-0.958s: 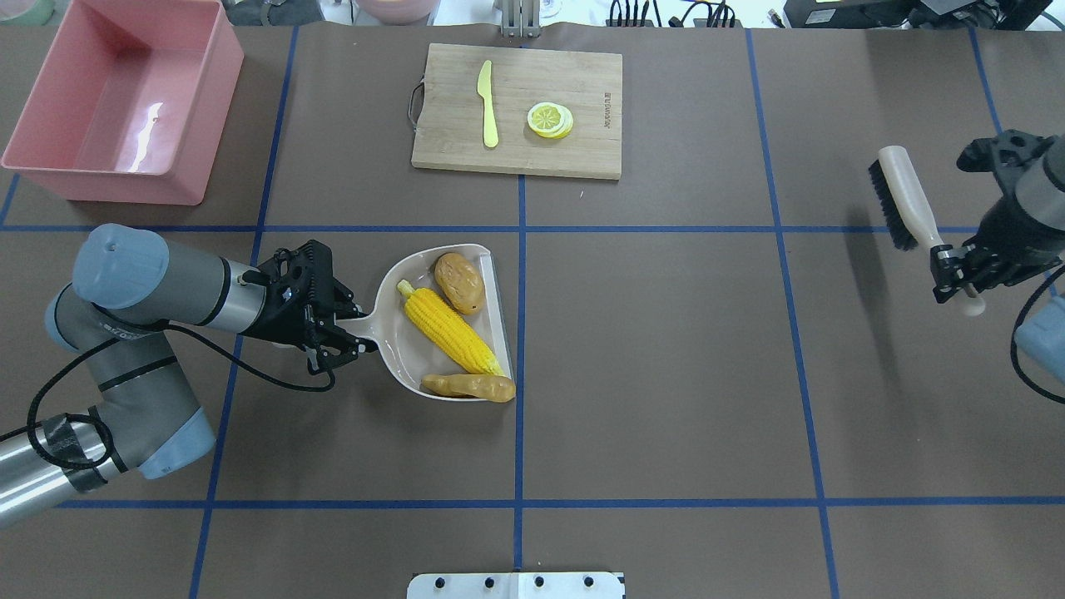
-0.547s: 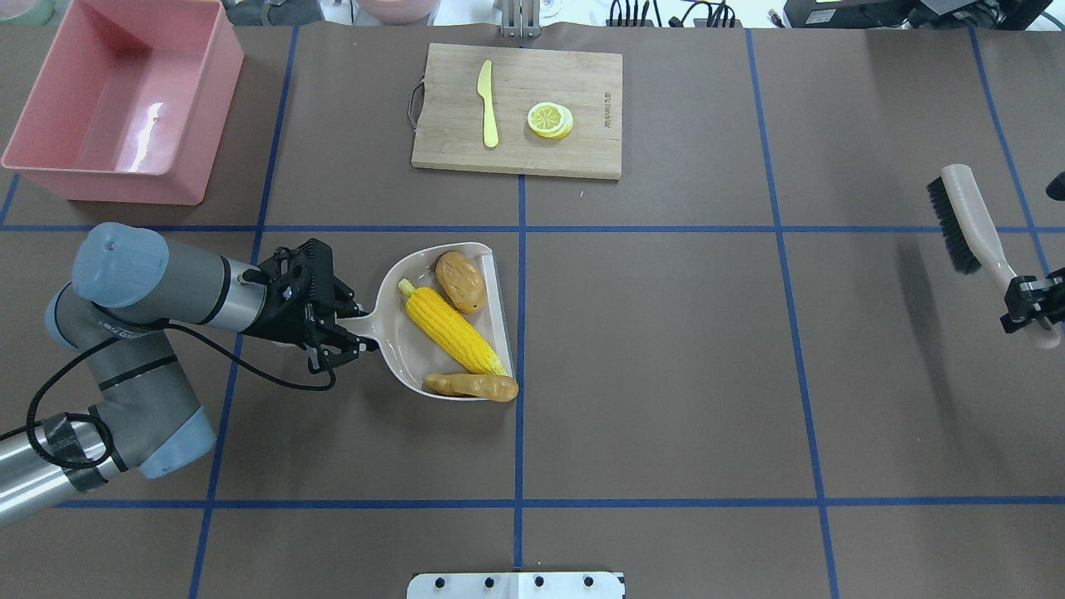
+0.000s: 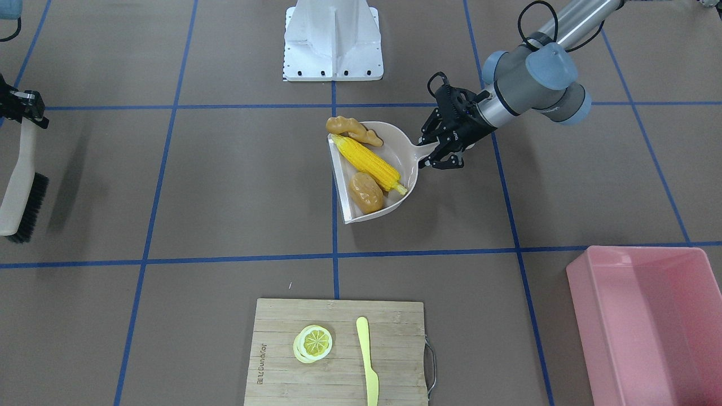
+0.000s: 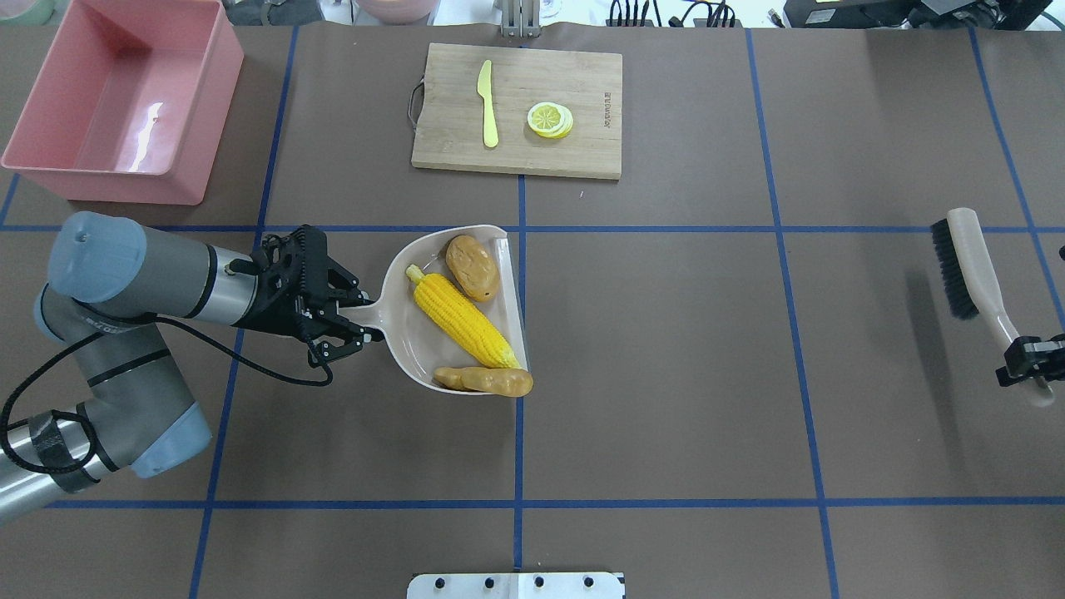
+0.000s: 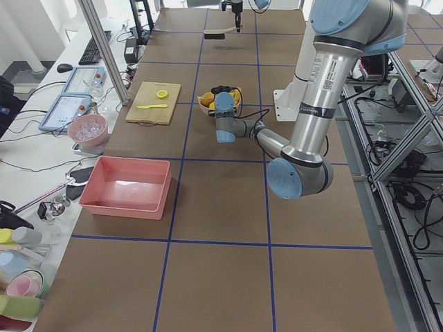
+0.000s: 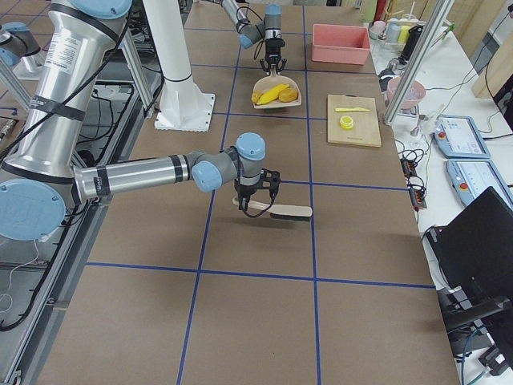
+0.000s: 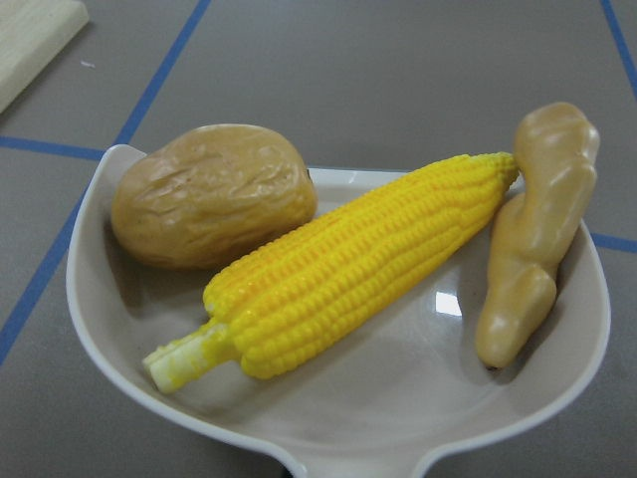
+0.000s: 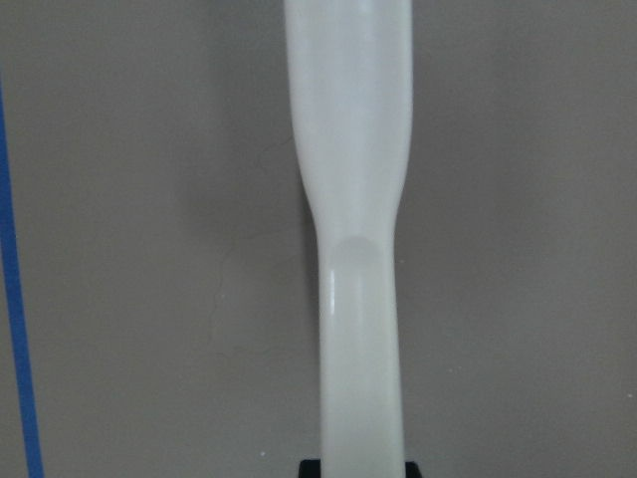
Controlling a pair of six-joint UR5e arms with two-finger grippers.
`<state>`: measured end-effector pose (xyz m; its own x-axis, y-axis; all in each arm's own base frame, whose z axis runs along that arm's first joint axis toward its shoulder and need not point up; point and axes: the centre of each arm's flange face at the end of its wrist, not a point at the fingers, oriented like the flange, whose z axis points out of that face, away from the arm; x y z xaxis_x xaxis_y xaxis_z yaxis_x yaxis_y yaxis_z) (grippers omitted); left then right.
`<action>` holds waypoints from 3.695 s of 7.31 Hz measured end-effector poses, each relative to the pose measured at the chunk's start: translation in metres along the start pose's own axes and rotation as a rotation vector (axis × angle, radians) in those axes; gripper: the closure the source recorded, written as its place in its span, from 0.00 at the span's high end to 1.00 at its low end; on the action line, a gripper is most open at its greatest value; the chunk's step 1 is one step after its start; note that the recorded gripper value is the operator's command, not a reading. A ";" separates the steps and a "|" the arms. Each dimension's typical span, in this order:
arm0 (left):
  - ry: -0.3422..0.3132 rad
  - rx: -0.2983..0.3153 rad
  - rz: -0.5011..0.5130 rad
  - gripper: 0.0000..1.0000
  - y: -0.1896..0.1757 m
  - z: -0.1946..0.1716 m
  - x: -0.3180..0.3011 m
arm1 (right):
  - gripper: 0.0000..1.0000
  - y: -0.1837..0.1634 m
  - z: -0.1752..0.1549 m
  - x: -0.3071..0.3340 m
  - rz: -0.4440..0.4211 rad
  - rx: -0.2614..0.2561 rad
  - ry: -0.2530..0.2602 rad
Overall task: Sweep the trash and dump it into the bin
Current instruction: 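Lift the dustpan with the left gripper while the right gripper withdraws the brush, then carry the loaded dustpan with the left gripper over the pink bin, then tilt the dustpan with the left gripper to dump food into the bin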
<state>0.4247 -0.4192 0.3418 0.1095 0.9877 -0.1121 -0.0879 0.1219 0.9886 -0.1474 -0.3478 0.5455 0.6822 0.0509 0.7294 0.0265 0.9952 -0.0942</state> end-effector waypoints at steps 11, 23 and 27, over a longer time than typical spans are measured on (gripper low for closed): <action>-0.558 0.162 -0.469 0.00 -0.009 -0.117 -0.097 | 0.00 0.034 0.049 -0.023 -0.065 -0.061 0.053; -0.586 0.629 -1.745 0.00 0.074 -0.227 -0.143 | 0.99 0.043 0.046 -0.023 -0.090 -0.056 0.067; -0.380 0.676 -2.134 0.00 0.070 -0.228 -0.138 | 1.00 0.004 0.008 0.042 -0.090 0.028 0.082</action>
<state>0.1778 -0.5242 0.4037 -0.3130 -0.5574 -0.7690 0.6040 0.5080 -0.6141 -0.1246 -0.3410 0.5812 0.7352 -0.0441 0.6764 0.0701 0.9975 -0.0112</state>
